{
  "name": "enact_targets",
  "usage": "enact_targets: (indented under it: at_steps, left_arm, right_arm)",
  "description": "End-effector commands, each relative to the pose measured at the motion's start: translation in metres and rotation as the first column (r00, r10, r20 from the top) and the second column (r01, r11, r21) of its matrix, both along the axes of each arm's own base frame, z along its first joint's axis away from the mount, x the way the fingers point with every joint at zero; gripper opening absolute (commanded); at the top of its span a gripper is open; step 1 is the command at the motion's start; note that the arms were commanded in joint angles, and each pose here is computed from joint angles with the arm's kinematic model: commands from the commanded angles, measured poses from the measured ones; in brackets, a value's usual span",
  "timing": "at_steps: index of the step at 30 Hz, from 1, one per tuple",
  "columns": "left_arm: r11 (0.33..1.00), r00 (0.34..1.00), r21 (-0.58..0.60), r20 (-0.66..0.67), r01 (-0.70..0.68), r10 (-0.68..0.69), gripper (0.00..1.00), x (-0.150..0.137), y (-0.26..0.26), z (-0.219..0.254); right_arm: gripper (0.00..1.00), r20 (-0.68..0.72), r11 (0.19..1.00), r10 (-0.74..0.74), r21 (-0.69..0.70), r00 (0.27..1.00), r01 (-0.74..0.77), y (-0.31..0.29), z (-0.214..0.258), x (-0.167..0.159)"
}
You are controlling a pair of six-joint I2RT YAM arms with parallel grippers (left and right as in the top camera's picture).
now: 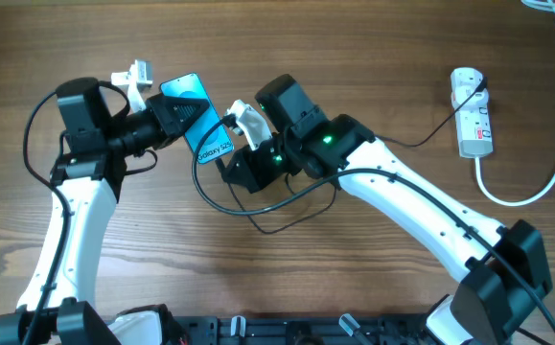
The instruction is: Plug charger to phone and switch on socket
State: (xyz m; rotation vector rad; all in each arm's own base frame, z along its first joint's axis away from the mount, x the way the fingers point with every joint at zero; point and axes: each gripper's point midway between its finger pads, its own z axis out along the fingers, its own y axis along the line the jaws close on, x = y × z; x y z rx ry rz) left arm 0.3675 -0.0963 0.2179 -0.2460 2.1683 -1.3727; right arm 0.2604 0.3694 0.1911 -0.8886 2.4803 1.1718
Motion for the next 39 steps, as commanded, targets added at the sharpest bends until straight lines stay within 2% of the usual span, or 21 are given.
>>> enact_targets:
  at_steps: [1, 2, 3, 8, 11, 14, 15, 20, 23, 39]
  left_arm:
    - [0.993, 0.994, -0.075, -0.051, 0.094, -0.098, 0.04, -0.019, -0.019, -0.002]
    - [0.995, 0.995, -0.063, -0.054, 0.078, -0.081, 0.04, -0.017, -0.018, -0.004]
    - [0.997, 0.996, -0.052, -0.056, 0.065, -0.068, 0.04, -0.015, -0.016, -0.006]
    - [0.997, 0.997, -0.050, -0.055, 0.050, -0.053, 0.04, -0.012, -0.015, -0.005]
    - [0.997, 0.994, -0.072, -0.109, 0.012, -0.020, 0.04, -0.010, -0.013, -0.007]
    - [0.996, 0.990, -0.092, -0.139, -0.002, -0.010, 0.04, -0.010, -0.013, -0.007]
    - [0.995, 0.988, -0.100, -0.153, -0.009, -0.006, 0.04, -0.010, -0.013, -0.007]
    - [0.995, 0.988, -0.101, -0.155, -0.010, -0.006, 0.04, -0.010, -0.013, -0.007]
    - [0.994, 0.988, -0.106, -0.154, -0.003, -0.013, 0.04, -0.011, -0.014, -0.006]
    - [0.987, 0.985, -0.151, -0.151, 0.056, -0.079, 0.04, -0.020, -0.021, 0.000]
  right_arm:
    - [0.37, 0.079, 0.997, -0.060, 0.047, 0.995, 0.056, -0.007, 0.026, 0.027]
    - [0.52, 0.081, 0.999, -0.044, 0.029, 0.996, 0.042, -0.012, 0.024, 0.023]
    - [0.56, 0.077, 1.000, -0.029, 0.010, 0.997, 0.029, -0.016, 0.023, 0.017]
    - [0.57, -0.021, 0.997, -0.015, -0.072, 1.000, 0.014, -0.029, 0.009, -0.005]
    - [0.56, -0.038, 0.998, 0.019, -0.064, 0.999, -0.022, -0.022, 0.010, -0.017]
    - [0.51, -0.031, 0.998, 0.041, -0.055, 0.999, -0.043, -0.013, 0.011, -0.024]
    - [0.44, -0.038, 0.998, 0.029, -0.051, 0.999, -0.031, -0.011, 0.012, -0.023]
    - [0.27, -0.036, 0.999, 0.012, -0.037, 0.999, -0.013, -0.008, 0.015, -0.020]
    - [0.04, -0.044, 0.998, -0.035, -0.049, 0.998, 0.033, -0.009, 0.014, -0.014]
    - [0.05, 0.043, 0.994, -0.072, 0.087, 0.996, 0.068, 0.012, 0.041, 0.009]
